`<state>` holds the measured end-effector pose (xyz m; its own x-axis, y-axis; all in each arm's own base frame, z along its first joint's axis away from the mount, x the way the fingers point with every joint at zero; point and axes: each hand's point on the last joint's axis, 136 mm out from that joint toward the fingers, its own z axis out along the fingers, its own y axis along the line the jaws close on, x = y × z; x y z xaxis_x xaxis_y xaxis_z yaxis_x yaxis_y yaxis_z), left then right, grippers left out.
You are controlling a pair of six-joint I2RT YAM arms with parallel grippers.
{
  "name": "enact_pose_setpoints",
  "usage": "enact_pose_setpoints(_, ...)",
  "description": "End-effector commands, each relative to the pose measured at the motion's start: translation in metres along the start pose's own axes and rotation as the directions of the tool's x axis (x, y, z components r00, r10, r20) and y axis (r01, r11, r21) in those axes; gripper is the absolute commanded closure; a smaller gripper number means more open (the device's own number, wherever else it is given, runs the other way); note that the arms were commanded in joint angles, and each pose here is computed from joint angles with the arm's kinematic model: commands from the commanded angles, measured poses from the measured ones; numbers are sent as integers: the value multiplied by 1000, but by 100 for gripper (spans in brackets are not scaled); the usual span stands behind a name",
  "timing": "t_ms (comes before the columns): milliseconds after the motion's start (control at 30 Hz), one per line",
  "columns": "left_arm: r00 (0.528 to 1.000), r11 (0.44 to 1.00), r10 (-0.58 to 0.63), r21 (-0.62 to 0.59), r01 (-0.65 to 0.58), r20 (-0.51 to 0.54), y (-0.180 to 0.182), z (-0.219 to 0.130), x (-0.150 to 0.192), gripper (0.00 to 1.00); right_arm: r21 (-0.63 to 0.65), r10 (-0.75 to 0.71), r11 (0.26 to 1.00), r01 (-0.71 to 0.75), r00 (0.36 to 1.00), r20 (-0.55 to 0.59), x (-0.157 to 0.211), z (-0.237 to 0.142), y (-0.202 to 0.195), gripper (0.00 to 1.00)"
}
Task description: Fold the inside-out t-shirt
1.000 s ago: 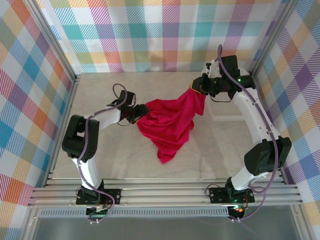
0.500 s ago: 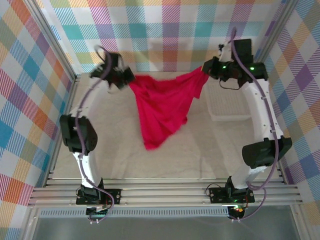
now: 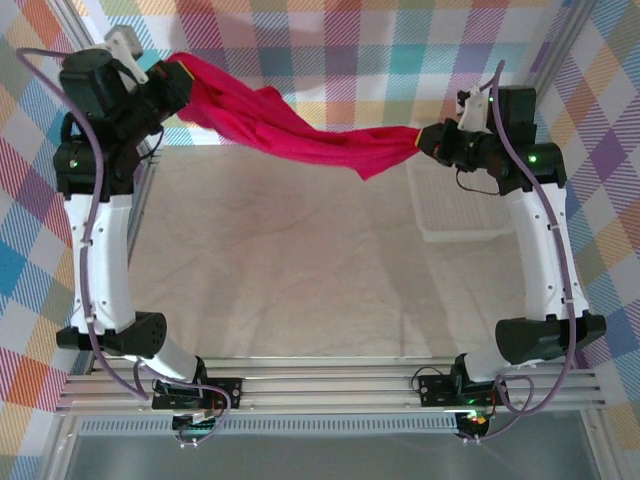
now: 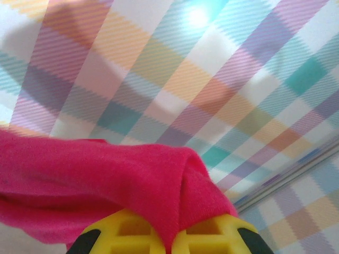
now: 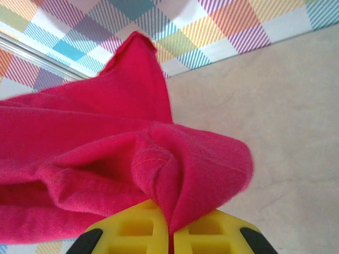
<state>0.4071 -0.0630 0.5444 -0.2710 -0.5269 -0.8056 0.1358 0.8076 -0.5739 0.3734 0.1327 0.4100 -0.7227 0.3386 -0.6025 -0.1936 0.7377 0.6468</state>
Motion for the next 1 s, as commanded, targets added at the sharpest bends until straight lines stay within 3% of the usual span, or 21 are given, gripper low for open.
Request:
enact_pose_setpoints(0, 991, 998, -2, -56, -6, -136, 28, 29, 42, 100, -33, 12, 999, -12, 1000, -14, 15, -1, -1, 100)
enact_pose_setpoints(200, 947, 991, -95, -115, 62, -308, 88, 64, 154, 100, 45, 165, 986, -160, 976, -140, 81, 68, -82, 100)
enact_pose_setpoints(300, 929, 984, -107, -170, 49, -353, 119, 75, 190, 100, 65, 223, 975, -215, 957, -184, 96, 99, -107, 100)
enact_pose_setpoints(400, 907, 981, -98, -191, 19, -410, 134, 88, 206, 100, 53, 238, 971, -232, 952, -194, 88, 120, -113, 100)
enact_pose_setpoints(567, 886, 981, -99, -192, 11, -452, 140, 108, 204, 100, 19, 234, 972, -234, 958, -163, 54, 149, -111, 100)
enact_pose_setpoints(800, 925, 979, -20, -193, -58, -381, 122, 94, 145, 100, -142, 186, 968, -205, 973, -139, -14, 169, -63, 100)
enact_pose_setpoints(867, 935, 978, -4, -195, -70, -355, 116, 81, 135, 100, -141, 158, 974, -177, 978, -136, -17, 166, -56, 100)
enact_pose_setpoints(967, 936, 988, -35, -153, -20, -351, 108, 63, 149, 100, -42, 180, 981, -191, 966, -184, 15, 166, -82, 89)
